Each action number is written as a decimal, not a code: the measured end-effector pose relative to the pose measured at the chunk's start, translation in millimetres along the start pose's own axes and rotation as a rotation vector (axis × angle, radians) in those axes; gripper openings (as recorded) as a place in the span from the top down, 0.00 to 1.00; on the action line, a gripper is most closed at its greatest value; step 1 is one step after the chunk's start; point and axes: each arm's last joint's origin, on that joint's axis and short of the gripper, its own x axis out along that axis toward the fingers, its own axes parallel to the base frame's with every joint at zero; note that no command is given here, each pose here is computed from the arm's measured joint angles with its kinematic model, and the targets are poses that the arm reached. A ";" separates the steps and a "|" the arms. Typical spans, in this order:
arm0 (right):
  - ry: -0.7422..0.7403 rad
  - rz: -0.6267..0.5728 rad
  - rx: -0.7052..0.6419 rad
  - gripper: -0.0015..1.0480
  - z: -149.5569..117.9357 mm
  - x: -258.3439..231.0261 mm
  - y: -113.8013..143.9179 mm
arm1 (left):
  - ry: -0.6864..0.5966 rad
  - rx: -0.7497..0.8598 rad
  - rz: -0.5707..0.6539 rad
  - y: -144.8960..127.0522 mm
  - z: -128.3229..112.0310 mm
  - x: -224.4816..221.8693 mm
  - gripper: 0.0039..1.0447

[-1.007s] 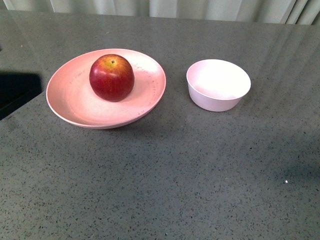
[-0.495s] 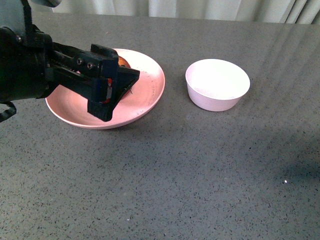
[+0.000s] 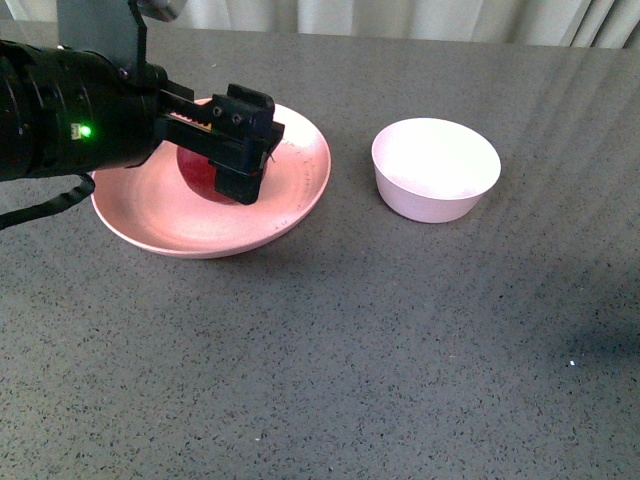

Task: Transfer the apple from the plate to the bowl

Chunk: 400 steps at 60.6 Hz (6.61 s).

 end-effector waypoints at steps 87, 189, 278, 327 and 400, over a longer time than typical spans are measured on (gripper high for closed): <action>0.000 0.000 0.000 0.09 0.0 0.0 0.0 | 0.069 0.046 0.121 21.0 -16.3 53.5 0.28; 0.000 0.000 0.000 0.09 0.0 0.0 0.0 | -0.024 0.123 -0.213 -106.2 50.8 91.3 0.29; 0.000 0.000 0.000 0.09 0.0 0.0 0.0 | -0.037 0.137 -0.195 -118.9 56.7 111.2 0.09; 0.000 0.000 0.000 0.09 0.0 0.0 0.0 | -0.142 0.016 -0.046 -51.3 72.0 73.0 0.12; 0.000 0.000 0.000 0.09 0.0 0.0 0.0 | -0.377 -0.121 0.589 11.9 -45.6 -201.2 0.99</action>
